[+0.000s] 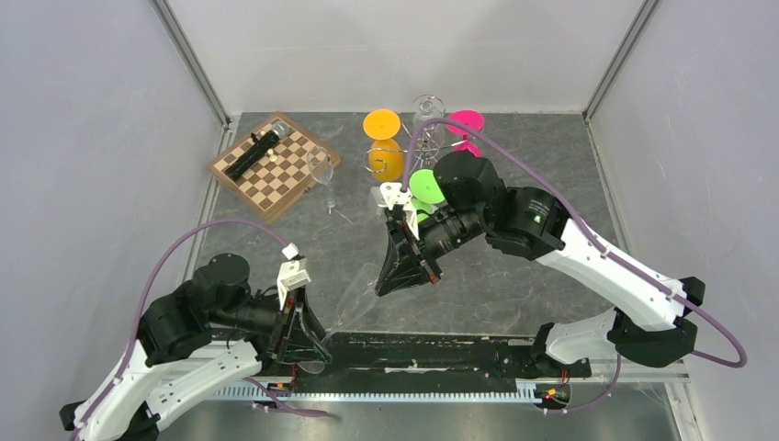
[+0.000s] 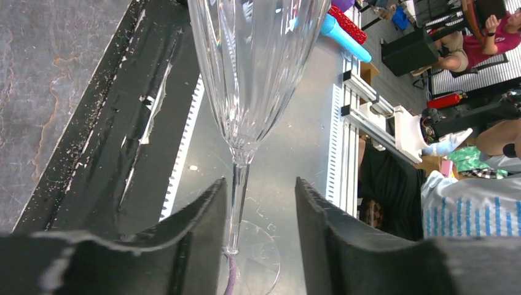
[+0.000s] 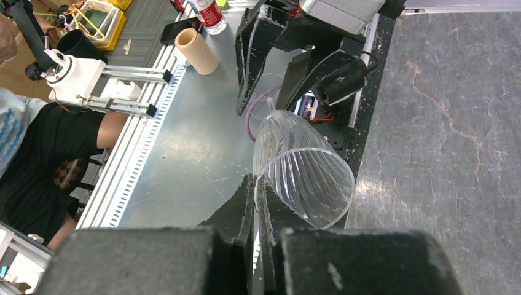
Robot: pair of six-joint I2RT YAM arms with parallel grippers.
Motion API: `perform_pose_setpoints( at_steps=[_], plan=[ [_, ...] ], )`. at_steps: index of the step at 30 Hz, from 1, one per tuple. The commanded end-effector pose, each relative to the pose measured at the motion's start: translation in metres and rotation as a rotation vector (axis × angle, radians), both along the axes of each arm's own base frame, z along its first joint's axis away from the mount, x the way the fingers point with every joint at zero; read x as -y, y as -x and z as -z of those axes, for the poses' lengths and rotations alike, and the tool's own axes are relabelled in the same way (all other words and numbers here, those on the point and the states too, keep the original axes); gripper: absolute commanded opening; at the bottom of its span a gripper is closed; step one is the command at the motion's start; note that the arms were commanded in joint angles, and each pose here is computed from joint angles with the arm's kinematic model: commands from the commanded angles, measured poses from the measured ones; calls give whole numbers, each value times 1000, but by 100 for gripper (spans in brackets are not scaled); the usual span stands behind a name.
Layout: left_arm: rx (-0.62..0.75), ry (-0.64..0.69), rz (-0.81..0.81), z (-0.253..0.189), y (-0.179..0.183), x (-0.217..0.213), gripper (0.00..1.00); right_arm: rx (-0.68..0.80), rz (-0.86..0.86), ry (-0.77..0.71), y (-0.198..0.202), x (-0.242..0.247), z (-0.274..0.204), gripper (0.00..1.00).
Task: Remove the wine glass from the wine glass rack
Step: Place the wine glass at the center of the board.
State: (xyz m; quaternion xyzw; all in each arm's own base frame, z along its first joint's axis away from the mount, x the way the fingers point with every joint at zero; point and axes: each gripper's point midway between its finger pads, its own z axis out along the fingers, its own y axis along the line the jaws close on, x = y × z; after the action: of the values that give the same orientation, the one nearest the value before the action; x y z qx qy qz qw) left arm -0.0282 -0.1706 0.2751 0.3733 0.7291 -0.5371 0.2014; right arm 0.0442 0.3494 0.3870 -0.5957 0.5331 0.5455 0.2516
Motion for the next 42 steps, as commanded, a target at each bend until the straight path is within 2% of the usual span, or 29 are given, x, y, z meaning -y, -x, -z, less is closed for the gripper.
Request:
perform_pose_setpoints(
  at_steps=[1,4,11,17,26,36,42],
  plan=[
    [60,31,-14,-13,-5,1,55,36,-4,-63,3,4,-15,0],
    [68,21,-40,-13,-11,2,67,44,3,-58,3,8,-14,0],
    [75,-20,-141,-8,-32,7,75,91,117,43,-6,30,22,0],
    [62,-54,-206,-2,-48,14,77,139,337,187,-32,57,61,0],
    [67,-29,-284,0,-67,24,77,224,728,355,-78,116,85,0],
    [99,3,-313,-1,-78,31,76,186,1089,542,-129,180,121,0],
    [100,18,-290,3,-78,36,76,190,1325,665,-168,234,138,0]
  ],
)
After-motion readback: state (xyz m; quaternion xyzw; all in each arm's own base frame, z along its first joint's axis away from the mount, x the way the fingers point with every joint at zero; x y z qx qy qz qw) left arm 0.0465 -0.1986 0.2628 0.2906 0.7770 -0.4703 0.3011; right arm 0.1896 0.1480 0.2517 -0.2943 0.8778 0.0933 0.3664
